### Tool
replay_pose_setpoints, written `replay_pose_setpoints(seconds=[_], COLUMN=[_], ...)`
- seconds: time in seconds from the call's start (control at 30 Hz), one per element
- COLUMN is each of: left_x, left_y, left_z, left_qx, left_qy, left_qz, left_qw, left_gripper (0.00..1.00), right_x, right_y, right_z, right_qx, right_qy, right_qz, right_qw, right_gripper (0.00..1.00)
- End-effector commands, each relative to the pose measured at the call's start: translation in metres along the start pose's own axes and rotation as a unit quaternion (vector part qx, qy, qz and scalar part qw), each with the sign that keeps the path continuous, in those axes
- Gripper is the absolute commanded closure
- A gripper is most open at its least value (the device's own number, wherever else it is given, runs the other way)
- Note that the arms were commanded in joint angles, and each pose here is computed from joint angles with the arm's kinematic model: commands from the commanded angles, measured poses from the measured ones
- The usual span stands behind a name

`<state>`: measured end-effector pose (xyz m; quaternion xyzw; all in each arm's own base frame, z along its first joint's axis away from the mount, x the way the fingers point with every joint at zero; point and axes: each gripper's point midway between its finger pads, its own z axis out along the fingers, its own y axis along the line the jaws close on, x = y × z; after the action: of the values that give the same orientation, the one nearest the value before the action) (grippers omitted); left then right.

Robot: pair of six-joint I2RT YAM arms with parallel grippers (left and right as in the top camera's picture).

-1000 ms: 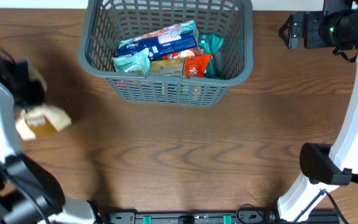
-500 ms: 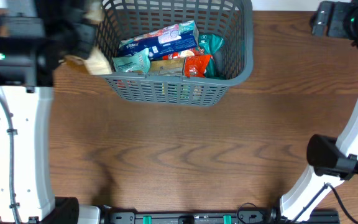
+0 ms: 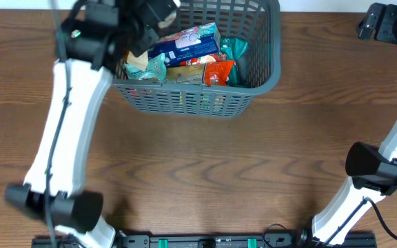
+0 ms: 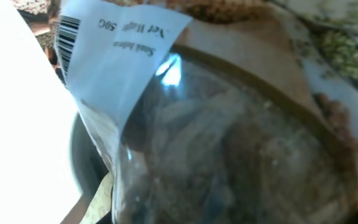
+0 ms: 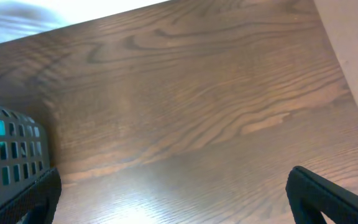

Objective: Pack container
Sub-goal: 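Carry the snack bag into the basket and release it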

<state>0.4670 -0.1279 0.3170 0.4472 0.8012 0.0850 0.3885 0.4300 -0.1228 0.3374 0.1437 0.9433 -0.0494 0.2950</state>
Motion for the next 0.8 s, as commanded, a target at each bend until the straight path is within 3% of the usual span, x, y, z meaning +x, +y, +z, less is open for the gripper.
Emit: replay_pose_setpoints(seconds=[0.0,0.17,0.2,0.3,0.4,0.47,0.57,0.7,0.77], left_x=[0.001,0.025,0.029,0.047,0.058,0.062,0.063,0.06,0.056], left_y=[-0.01,-0.029,-0.032,-0.043,-0.049,-0.05,-0.05,-0.037,-0.018], left_z=[0.037,0.091,0.098,0.125,0.14,0.144,0.145,0.133,0.12], left_qx=[0.031,0.071,0.077,0.099,0.111,0.114,0.114,0.096,0.06], left_qy=[0.002,0.042,0.048,0.072,0.086,0.092,0.093,0.089,0.086], left_qz=[0.057,0.054,0.053,0.049,0.045,0.036,0.031,0.016,-0.023], left_qw=[0.998,0.995,0.994,0.991,0.989,0.989,0.989,0.991,0.994], left_gripper=[0.94,0.93,0.89,0.6,0.51,0.3,0.23,0.01,0.0], right_x=[0.0,0.006,0.007,0.01,0.01,0.01,0.01,0.002,-0.007], right_y=[0.001,0.001,0.001,0.001,0.001,0.001,0.002,0.012,0.02], right_z=[-0.003,-0.003,-0.003,-0.004,-0.004,-0.004,-0.004,-0.004,-0.004], right_qx=[-0.008,-0.008,-0.008,-0.007,-0.008,-0.008,-0.009,-0.036,-0.046], right_qy=[-0.001,0.011,0.013,0.017,0.019,0.019,0.019,0.002,-0.019], right_qz=[0.011,0.011,0.01,0.01,0.011,0.01,0.01,-0.018,-0.031], right_qw=[1.0,1.0,1.0,1.0,1.0,1.0,1.0,0.999,0.998], right_gripper=[0.01,0.01,0.01,0.01,0.01,0.01,0.01,0.01,0.01])
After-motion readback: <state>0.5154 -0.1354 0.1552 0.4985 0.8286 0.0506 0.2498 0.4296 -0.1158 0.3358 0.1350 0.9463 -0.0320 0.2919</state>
